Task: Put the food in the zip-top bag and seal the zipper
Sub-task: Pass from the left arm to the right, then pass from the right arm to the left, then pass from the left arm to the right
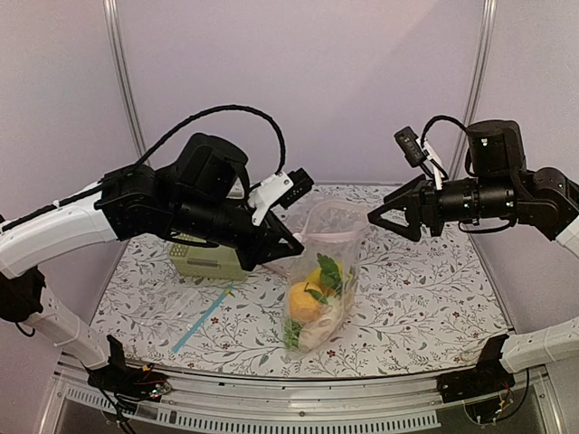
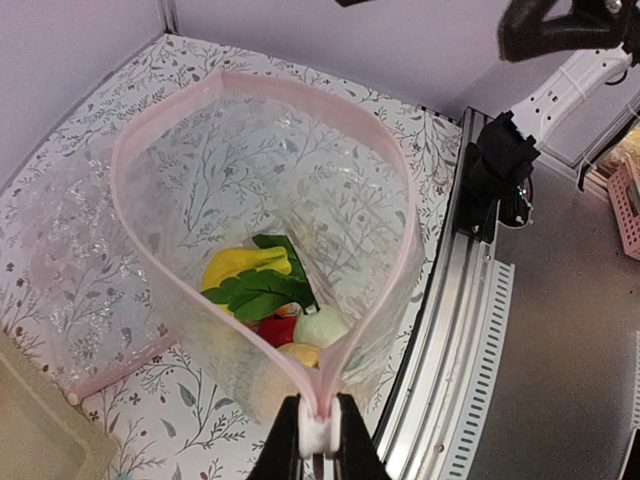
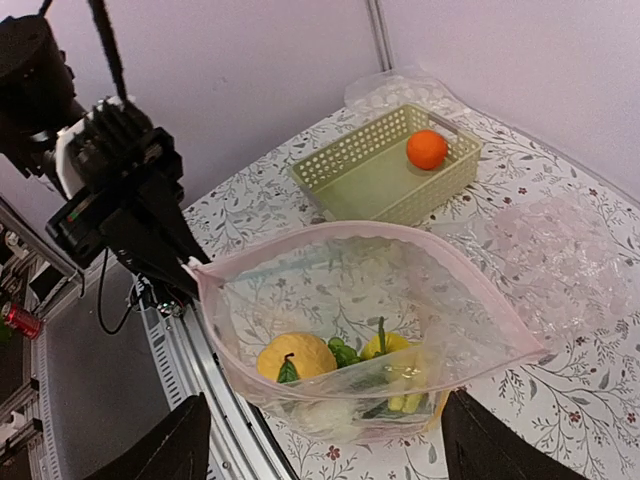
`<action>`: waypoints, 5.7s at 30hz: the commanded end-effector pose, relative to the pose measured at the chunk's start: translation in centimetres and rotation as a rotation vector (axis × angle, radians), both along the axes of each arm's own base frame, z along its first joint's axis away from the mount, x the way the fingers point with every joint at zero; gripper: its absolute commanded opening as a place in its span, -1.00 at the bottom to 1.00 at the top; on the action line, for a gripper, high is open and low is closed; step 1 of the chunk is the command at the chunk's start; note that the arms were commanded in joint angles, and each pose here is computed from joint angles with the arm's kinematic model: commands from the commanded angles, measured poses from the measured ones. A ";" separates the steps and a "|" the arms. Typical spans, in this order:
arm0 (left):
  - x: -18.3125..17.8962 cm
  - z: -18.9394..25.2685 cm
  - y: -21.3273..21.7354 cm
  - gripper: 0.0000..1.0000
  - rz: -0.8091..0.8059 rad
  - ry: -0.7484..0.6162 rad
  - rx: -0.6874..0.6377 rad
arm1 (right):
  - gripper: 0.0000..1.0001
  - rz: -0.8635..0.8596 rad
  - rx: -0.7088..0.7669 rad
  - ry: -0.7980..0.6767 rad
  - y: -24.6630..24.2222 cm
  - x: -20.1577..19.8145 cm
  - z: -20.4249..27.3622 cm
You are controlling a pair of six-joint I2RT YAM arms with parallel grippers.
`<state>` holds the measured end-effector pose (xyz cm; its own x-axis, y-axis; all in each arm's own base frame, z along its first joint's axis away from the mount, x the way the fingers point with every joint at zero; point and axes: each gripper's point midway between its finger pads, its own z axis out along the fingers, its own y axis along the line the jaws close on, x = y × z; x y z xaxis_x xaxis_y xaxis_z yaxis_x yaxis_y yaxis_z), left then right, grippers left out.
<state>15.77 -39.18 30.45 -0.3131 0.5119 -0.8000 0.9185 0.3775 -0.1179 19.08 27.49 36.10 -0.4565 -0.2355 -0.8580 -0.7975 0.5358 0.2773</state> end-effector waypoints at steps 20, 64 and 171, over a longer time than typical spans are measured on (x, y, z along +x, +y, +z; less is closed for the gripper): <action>-1.6 1.8 -0.5 -0.98 -0.070 0.020 -0.053 | -0.15 0.470 -0.107 -0.008 8.1 -4.2 -2.3; 1.3 2.4 -0.1 -0.23 -0.025 0.120 -0.297 | -1.00 0.449 0.036 -0.026 8.8 -4.3 -0.3; 2.8 1.9 1.3 -1.00 -0.014 0.140 -0.349 | -0.90 0.404 -0.049 0.000 11.5 -1.2 -1.2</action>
<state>17.57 -38.96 31.97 -0.4430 0.2545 -0.8596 0.8926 0.2150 -0.3963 17.90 39.31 34.52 -0.3240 -0.4381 -0.8385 -0.9455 0.1813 0.2706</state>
